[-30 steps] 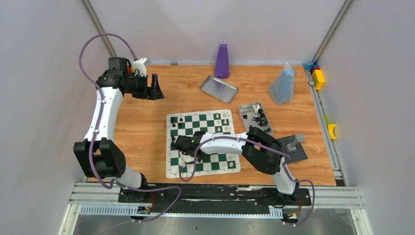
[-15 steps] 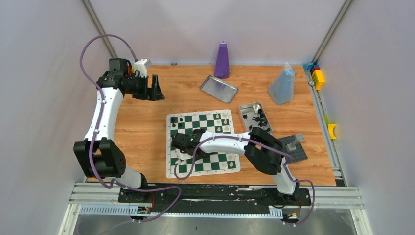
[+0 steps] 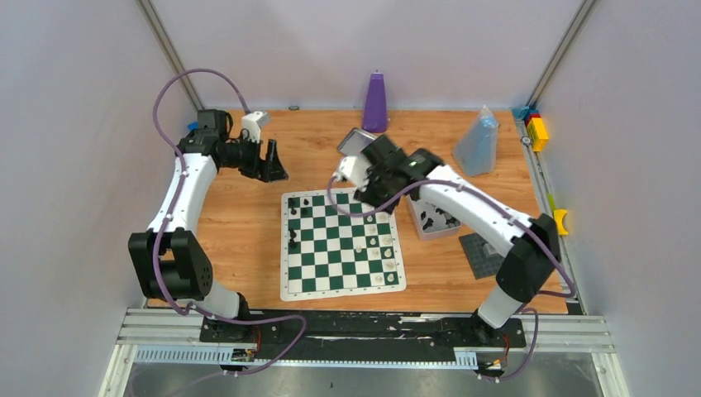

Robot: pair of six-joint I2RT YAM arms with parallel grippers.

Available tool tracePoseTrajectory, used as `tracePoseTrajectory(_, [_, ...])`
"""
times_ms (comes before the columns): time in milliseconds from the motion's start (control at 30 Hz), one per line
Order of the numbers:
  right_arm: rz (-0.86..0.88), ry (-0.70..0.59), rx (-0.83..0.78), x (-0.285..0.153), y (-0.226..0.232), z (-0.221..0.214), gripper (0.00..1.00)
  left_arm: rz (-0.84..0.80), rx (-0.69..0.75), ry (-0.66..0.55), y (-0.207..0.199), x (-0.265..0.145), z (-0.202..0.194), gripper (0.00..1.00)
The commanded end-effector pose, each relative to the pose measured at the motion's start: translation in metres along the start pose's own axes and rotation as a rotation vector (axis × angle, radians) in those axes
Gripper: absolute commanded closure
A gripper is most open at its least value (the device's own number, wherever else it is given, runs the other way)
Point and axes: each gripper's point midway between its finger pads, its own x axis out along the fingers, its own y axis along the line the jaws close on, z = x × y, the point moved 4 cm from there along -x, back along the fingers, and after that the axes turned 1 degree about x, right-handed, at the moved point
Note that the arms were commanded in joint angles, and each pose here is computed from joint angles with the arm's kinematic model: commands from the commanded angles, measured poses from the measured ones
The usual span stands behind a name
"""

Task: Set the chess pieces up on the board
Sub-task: Place the chess piece on the chessboard, then adjust the chess piece on the chessboard.

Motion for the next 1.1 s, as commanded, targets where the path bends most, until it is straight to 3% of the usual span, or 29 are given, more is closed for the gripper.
tracePoseTrajectory(0, [0.025,-0.223,0.309,-0.040,-0.043,-0.020,0.60,-0.142,0.170,0.027,-0.030,0.031,-0.008,0.14])
tracePoseTrajectory(133, [-0.057,-0.342,0.526,-0.058,-0.084,-0.058,0.60,-0.159,0.317,0.087,-0.059,0.060,-0.024,0.17])
tracePoseTrajectory(333, [-0.090,-0.415,0.745,-0.064,-0.105,-0.104,0.61,-0.155,0.579,0.174,-0.107,0.103,-0.047,0.21])
tracePoseTrajectory(700, [-0.089,-0.428,0.847,-0.044,-0.109,-0.139,0.64,-0.215,0.738,0.379,-0.157,0.171,-0.102,0.33])
tracePoseTrajectory(1067, [-0.096,-0.411,0.852,-0.039,-0.104,-0.147,0.66,-0.253,0.795,0.452,-0.186,0.189,-0.128,0.41])
